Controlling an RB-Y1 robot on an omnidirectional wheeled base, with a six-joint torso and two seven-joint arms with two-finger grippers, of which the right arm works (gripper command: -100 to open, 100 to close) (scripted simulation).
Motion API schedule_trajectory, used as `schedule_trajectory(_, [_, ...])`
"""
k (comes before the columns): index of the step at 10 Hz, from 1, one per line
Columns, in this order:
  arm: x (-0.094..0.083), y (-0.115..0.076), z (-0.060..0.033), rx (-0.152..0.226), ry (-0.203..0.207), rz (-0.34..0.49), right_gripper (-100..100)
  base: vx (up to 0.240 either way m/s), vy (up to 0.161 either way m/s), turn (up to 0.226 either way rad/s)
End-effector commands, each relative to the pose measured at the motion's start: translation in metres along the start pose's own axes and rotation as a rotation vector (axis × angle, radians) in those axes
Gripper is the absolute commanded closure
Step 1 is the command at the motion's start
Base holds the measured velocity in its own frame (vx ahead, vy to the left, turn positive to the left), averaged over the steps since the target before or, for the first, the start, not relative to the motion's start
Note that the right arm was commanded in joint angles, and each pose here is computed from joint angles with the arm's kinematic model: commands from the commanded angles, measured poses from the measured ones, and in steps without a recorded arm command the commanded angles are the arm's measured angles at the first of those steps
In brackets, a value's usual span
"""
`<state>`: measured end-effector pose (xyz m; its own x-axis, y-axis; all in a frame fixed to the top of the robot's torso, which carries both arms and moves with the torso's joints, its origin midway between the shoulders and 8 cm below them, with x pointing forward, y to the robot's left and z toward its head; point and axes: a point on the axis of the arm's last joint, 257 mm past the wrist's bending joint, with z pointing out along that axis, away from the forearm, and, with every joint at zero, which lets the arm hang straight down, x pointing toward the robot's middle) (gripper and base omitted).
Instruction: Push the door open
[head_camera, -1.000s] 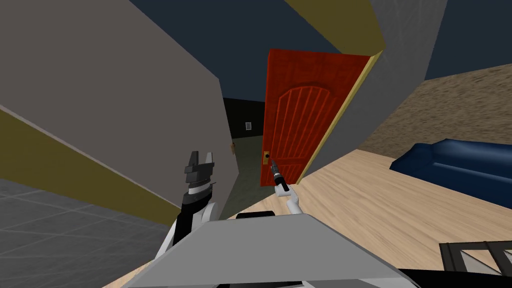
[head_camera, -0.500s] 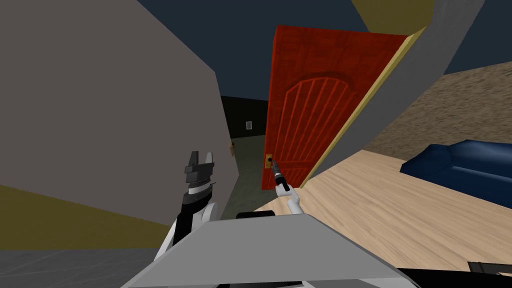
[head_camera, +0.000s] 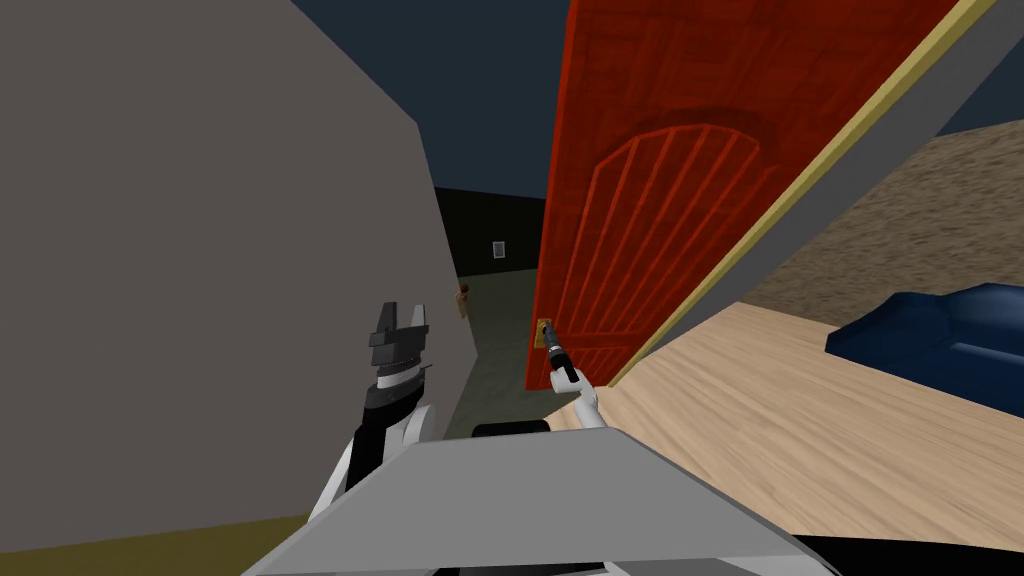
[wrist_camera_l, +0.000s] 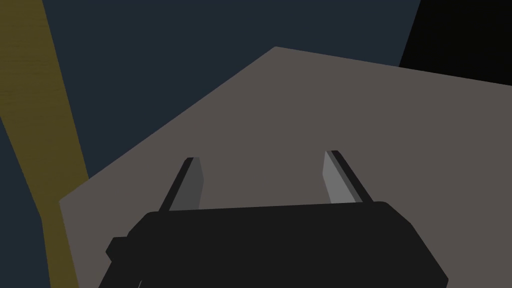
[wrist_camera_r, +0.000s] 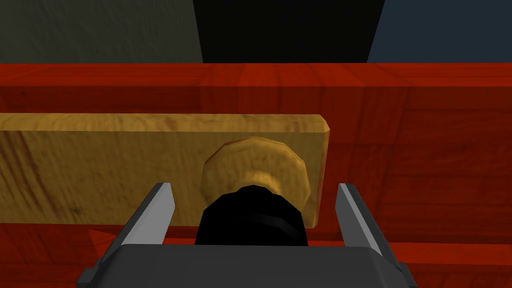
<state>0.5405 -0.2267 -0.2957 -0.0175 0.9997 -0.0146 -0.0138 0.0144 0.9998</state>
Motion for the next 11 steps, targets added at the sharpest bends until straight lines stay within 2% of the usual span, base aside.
schedule_trajectory(1, [0.000, 0.000, -0.0002, 0.001, 0.000, 0.000, 100, -0.011, -0.005, -0.004])
schedule_trajectory(6, [0.000, 0.000, -0.0002, 0.001, 0.000, 0.000, 100, -0.019, -0.003, 0.002])
schedule_trajectory(10, [-0.017, 0.000, 0.0090, -0.001, -0.019, -0.046, 100, 0.159, -0.028, -0.154])
schedule_trajectory(11, [-0.020, 0.000, 0.0117, -0.002, -0.025, -0.053, 100, 0.202, -0.069, -0.289])
